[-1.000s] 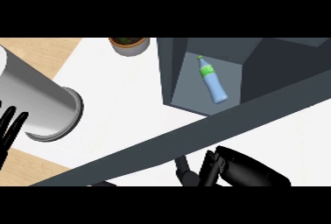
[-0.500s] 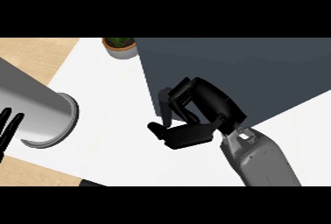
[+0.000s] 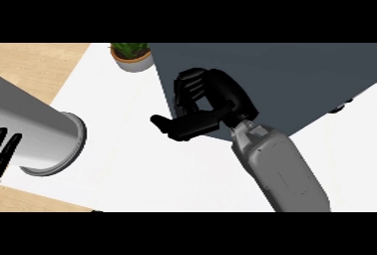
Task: Pick up the bottled water, place it into the cabinet and close the cabinet
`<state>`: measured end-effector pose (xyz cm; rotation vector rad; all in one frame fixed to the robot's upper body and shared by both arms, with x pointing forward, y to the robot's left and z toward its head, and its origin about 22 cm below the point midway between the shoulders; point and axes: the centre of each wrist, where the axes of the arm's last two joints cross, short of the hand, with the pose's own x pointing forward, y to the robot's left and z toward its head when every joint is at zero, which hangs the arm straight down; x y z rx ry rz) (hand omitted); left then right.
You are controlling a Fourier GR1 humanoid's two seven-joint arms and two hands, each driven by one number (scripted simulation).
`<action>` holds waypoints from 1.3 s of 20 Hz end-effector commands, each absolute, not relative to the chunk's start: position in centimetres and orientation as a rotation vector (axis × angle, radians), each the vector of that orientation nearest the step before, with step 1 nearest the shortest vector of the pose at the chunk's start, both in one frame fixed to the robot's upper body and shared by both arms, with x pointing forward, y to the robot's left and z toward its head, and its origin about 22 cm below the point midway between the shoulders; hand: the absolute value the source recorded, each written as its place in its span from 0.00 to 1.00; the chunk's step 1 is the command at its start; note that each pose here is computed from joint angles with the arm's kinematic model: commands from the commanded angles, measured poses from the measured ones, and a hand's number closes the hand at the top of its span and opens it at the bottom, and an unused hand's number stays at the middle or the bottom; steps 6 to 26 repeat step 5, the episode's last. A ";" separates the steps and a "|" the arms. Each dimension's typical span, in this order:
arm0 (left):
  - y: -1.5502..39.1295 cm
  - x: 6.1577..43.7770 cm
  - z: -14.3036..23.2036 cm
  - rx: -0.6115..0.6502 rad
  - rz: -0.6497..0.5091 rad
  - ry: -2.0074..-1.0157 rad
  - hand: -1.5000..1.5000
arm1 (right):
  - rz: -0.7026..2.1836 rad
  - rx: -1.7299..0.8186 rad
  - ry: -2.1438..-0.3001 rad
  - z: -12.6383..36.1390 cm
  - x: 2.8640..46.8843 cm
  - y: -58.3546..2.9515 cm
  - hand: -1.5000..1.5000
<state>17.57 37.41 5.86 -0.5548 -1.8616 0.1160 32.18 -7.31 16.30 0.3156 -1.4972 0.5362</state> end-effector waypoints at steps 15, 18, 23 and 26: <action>38.2 17.3 6.0 -0.563 0.110 -1.851 0.00 | 0.305 0.256 -1.568 19.1 36.2 -6.8 0.00; 38.2 17.3 6.0 -0.563 0.110 -1.851 0.00 | 0.305 0.256 -1.568 19.1 36.2 -6.8 0.00; 38.2 17.3 6.0 -0.563 0.110 -1.851 0.00 | 0.305 0.256 -1.568 19.1 36.2 -6.8 0.00; 38.2 17.3 6.0 -0.563 0.110 -1.851 0.00 | 0.305 0.256 -1.568 19.1 36.2 -6.8 0.00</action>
